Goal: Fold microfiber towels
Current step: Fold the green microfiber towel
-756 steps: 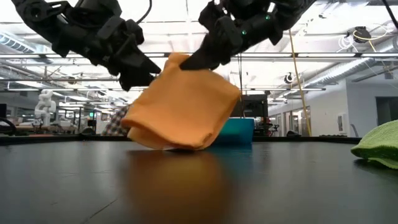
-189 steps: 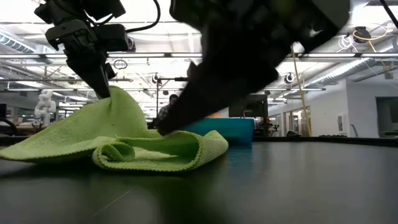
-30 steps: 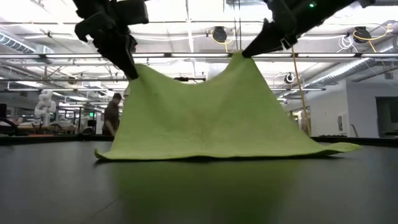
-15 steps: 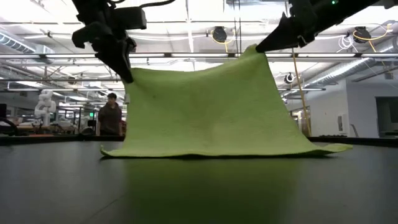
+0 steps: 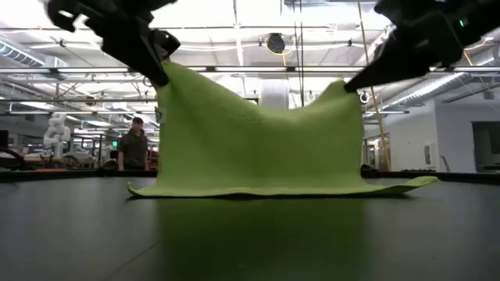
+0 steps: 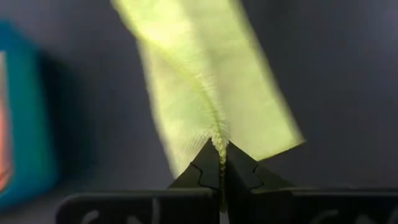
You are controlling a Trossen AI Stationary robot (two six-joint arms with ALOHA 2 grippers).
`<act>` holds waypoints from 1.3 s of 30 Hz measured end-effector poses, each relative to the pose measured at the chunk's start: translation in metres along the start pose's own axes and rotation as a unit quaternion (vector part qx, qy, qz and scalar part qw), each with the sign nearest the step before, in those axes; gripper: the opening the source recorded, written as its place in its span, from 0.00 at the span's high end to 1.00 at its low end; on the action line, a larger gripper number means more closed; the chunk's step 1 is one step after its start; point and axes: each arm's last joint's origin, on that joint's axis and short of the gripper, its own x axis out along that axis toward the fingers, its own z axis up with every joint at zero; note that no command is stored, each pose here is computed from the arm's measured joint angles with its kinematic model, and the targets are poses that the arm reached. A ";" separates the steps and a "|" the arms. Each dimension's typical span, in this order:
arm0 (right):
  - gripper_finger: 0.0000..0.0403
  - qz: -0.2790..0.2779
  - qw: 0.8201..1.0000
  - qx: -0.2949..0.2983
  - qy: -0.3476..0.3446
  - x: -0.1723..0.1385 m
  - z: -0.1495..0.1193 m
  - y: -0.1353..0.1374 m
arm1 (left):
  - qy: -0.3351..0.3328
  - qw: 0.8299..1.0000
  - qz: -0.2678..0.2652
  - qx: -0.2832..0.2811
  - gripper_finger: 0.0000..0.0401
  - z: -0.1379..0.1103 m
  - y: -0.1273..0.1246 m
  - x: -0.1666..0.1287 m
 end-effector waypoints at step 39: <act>1.00 -0.133 0.990 -0.018 -0.039 0.016 -0.047 -0.032 | 0.059 0.982 0.169 -0.063 0.99 -0.040 0.047 0.021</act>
